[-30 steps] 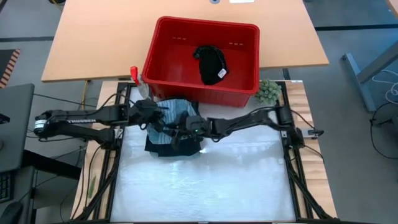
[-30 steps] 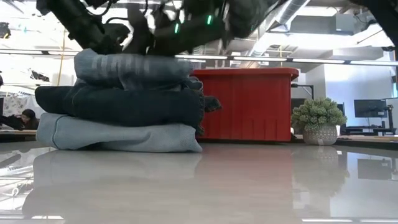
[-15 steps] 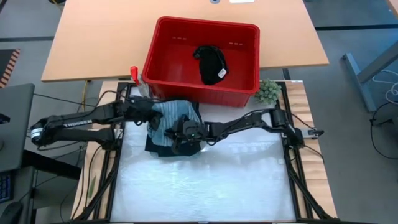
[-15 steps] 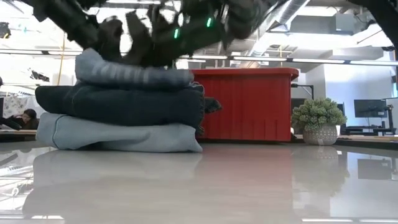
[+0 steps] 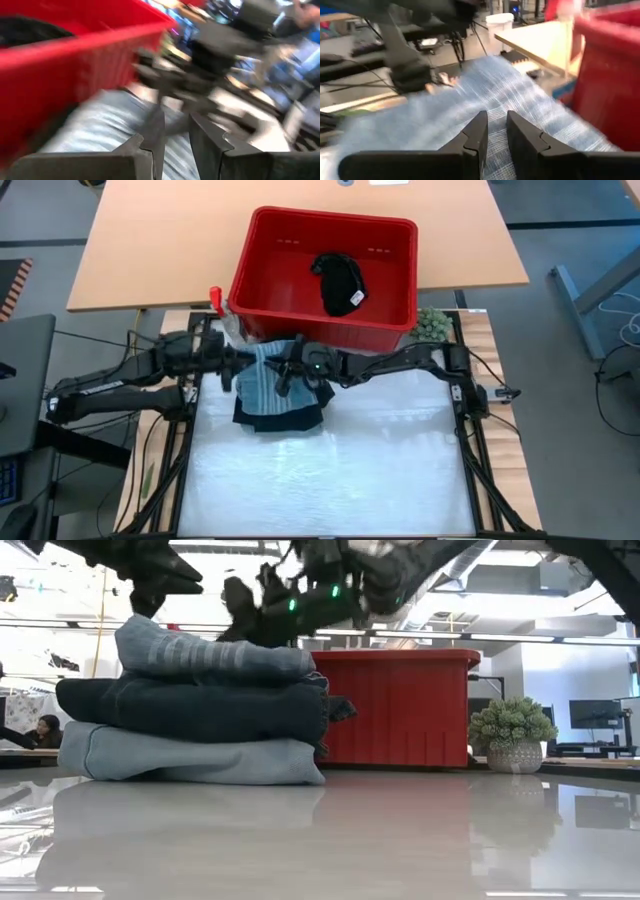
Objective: Fold laundry
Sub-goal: Stack the blue shirt on the black pants, then fold the black boxer from the red laundry bin
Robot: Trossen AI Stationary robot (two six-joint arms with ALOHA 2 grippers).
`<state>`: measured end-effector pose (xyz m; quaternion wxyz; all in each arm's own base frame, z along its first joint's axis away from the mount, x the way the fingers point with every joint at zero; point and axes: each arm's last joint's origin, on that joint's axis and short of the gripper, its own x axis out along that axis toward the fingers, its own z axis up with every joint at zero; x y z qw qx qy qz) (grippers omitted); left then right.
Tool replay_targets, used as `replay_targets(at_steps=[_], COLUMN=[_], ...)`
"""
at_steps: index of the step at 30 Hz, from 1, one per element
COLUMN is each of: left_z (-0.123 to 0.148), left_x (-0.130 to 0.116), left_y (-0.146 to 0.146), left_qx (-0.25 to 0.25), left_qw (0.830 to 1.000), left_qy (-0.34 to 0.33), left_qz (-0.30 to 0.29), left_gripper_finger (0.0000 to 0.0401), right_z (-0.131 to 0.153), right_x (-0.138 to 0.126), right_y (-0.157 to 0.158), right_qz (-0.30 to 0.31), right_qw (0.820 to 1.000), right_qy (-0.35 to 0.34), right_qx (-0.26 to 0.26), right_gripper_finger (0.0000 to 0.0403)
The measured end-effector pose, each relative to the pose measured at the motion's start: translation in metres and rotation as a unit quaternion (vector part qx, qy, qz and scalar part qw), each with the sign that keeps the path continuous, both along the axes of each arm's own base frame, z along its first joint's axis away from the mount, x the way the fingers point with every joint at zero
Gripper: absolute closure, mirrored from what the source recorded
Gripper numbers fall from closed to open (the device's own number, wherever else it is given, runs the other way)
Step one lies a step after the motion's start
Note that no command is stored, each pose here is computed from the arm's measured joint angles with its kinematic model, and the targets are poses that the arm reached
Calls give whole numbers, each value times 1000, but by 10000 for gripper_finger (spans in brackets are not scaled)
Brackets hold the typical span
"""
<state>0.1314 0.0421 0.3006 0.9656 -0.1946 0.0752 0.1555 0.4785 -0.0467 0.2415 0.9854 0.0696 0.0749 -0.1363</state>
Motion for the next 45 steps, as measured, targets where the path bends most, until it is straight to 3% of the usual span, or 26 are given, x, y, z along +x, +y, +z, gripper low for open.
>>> replay_targets(at_steps=[3, 7, 13, 17, 20, 24, 28, 32, 35, 42, 45], left_z=[-9, -54, -109, -116, -95, -56, -33, -22, -22, -32, -36], left_x=[0, 1, -7, -11, -12, -18, -24, -24, -19, -5, 0], left_y=[-13, -30, -38, -37, -36, -36, -34, -32, -31, -24, -19], left_qx=[-11, -53, -101, -112, -69, 4, 56, 82, 92, 61, 12], left_qw=[998, 993, 991, 991, 997, 998, 995, 992, 991, 986, 974], left_qy=[22, 57, 79, 68, 11, -57, -79, -89, -84, -45, -52], left_qz=[-53, -89, -43, -16, -26, -35, -10, 24, 48, 148, 220], left_gripper_finger=[333, 354, 397, 397, 399, 401, 397, 380, 360, 309, 293], right_z=[-18, -31, -51, -44, -15, 59, 111, 139, 133, 84, 45], right_x=[6, 12, 14, 12, 8, -10, -37, -69, -91, -140, -160], right_y=[-12, -23, -29, -28, -29, -29, -47, -101, -155, -291, -342], right_qz=[-9, -18, -25, -24, -21, -22, -65, -146, -181, -215, -238], right_qw=[1000, 1000, 999, 999, 1000, 996, 996, 988, 978, 959, 944], right_qy=[-5, -20, 5, 4, -17, -76, -37, 42, 97, 114, 144], right_qx=[0, 7, 32, 29, 6, -29, -42, 0, 44, 143, 176], right_gripper_finger=[306, 306, 306, 306, 306, 306, 306, 306, 302, 262, 229])
